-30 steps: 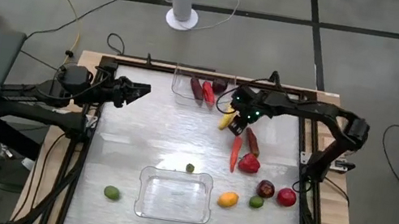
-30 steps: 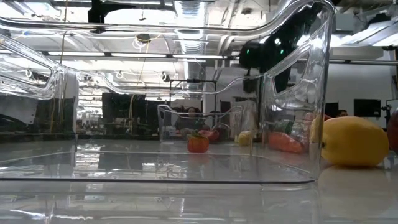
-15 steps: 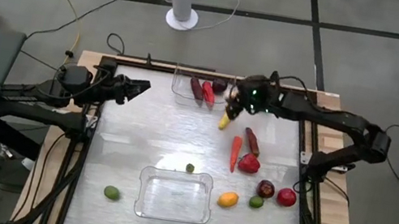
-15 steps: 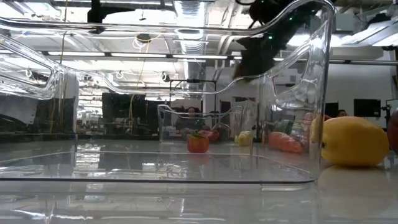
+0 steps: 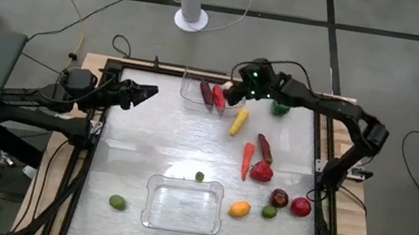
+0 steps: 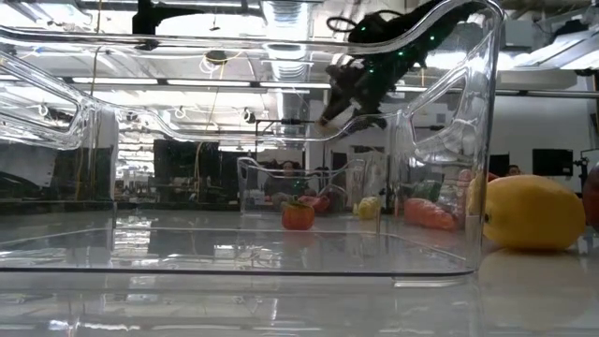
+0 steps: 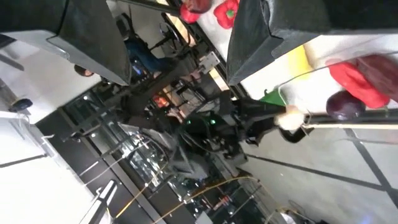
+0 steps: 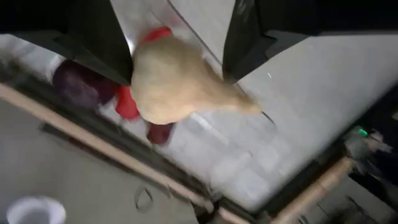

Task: Sort produce into baskets
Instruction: Put the garlic into the top transparent bin, then put the corn into the top transparent bin

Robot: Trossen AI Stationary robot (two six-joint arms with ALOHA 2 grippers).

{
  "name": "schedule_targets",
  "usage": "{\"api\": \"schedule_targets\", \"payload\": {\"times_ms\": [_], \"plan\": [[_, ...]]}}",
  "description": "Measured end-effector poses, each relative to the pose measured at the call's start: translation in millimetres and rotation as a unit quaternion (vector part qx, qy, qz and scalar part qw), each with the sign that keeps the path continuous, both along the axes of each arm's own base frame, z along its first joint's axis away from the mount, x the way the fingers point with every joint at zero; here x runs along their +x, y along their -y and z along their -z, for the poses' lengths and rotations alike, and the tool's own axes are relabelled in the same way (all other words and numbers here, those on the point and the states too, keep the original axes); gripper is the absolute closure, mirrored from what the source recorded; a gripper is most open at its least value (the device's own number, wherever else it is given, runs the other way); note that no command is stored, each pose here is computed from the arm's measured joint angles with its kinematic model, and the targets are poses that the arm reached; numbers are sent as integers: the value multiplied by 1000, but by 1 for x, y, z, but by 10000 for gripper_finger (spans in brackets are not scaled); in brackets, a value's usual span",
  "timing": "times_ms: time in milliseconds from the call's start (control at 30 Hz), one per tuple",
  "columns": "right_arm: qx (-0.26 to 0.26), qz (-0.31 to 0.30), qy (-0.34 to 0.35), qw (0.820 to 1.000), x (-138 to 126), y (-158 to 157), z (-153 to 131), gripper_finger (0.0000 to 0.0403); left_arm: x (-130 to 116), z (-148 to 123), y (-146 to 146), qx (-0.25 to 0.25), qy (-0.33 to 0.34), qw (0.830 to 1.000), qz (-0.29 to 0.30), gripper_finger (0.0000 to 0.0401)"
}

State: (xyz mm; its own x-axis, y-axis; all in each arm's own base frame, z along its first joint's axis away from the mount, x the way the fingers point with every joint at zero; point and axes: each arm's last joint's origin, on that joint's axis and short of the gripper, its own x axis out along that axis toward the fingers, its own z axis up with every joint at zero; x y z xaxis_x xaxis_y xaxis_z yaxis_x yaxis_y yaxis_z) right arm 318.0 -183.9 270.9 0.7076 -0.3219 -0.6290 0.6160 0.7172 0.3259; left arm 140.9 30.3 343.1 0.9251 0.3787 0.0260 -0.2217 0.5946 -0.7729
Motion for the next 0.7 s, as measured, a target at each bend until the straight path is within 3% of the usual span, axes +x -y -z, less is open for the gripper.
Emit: {"api": "schedule_targets", "payload": {"times_ms": [200,400,567,700], "plan": [[17,-22,-77,997,-8,-1,-10,102,0,0,1,0,-2,1000,13,150],[47,-39,-128,990,-20,-28,-20,102,0,1,1,5,-8,1000,13,150],[90,44,-175,979,-18,-48,4,101,0,1,0,15,-12,1000,2,150],[105,56,-179,977,-12,-60,31,101,0,1,0,14,-11,1000,2,150]]}}
